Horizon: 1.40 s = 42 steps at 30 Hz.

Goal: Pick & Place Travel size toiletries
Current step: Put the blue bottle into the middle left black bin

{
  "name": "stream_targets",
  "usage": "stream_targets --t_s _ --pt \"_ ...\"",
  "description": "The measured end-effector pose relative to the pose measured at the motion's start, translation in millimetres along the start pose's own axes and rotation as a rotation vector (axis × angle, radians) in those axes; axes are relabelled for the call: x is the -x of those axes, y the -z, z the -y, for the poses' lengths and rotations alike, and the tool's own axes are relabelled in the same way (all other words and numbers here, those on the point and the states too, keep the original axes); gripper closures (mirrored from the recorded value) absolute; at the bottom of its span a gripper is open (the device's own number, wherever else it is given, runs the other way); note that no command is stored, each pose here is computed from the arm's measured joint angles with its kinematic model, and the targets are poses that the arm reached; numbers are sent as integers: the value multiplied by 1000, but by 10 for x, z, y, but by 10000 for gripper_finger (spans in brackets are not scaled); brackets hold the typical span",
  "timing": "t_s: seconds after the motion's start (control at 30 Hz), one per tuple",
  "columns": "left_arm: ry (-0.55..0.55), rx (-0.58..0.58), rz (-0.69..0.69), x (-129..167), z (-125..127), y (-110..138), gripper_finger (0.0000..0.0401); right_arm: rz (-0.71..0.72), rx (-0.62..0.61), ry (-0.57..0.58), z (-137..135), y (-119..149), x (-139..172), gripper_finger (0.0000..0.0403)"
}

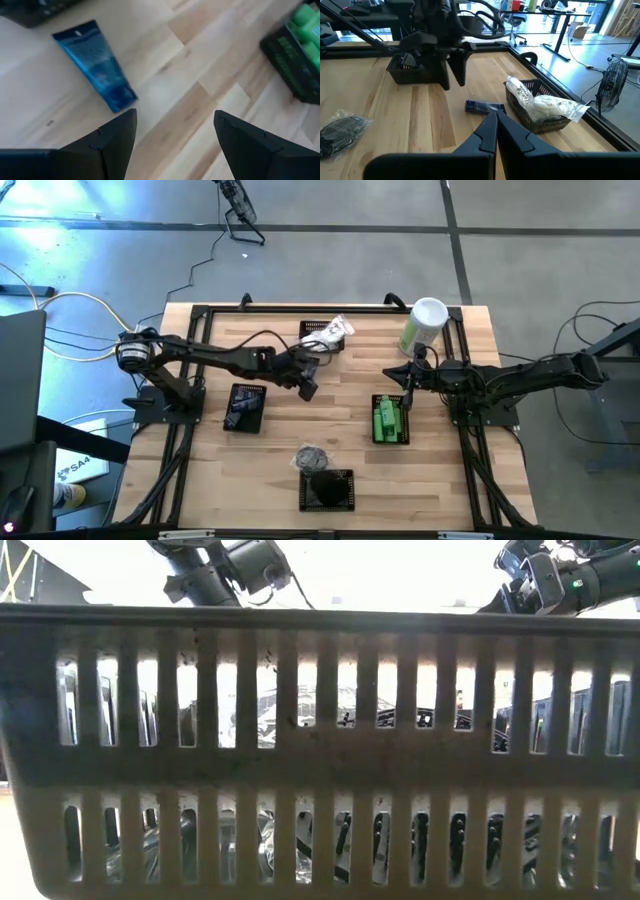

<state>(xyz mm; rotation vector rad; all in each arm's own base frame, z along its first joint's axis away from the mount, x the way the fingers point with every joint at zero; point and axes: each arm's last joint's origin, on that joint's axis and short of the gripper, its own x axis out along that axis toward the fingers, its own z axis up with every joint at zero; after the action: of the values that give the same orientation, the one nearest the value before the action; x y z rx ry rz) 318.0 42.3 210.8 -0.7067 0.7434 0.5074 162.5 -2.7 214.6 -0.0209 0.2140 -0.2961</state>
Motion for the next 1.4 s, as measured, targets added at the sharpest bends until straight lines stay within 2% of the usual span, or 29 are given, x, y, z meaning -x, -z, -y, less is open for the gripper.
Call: stream_targets --t_s 0.1,0.33,0.47,0.63,0.73,0.93,1.1,1.2,1.4 --pt "15 -12 3 7 65 45 139 0 0 0 0 0 0 399" --pt "39 -1 104 28 205 66 139 0 0 0 0 0 0 399" --pt "23 12 100 19 249 20 139 0 0 1 0 0 0 399" --pt "-35 -37 65 -2 367 -72 139 0 0 0 0 1 0 399" --pt "-140 -49 21 -72 396 -102 139 -1 3 2 1 2 0 399" --pt "-344 35 -65 -203 342 -129 139 -8 9 4 2 9 0 399" --pt "-351 107 -51 -302 320 -154 139 -15 24 3 1 16 1 399" --pt "-381 99 -76 -348 282 -116 139 -15 24 3 2 16 0 399" --pt "-356 105 -55 -521 304 -103 139 -22 26 1 1 23 1 399"
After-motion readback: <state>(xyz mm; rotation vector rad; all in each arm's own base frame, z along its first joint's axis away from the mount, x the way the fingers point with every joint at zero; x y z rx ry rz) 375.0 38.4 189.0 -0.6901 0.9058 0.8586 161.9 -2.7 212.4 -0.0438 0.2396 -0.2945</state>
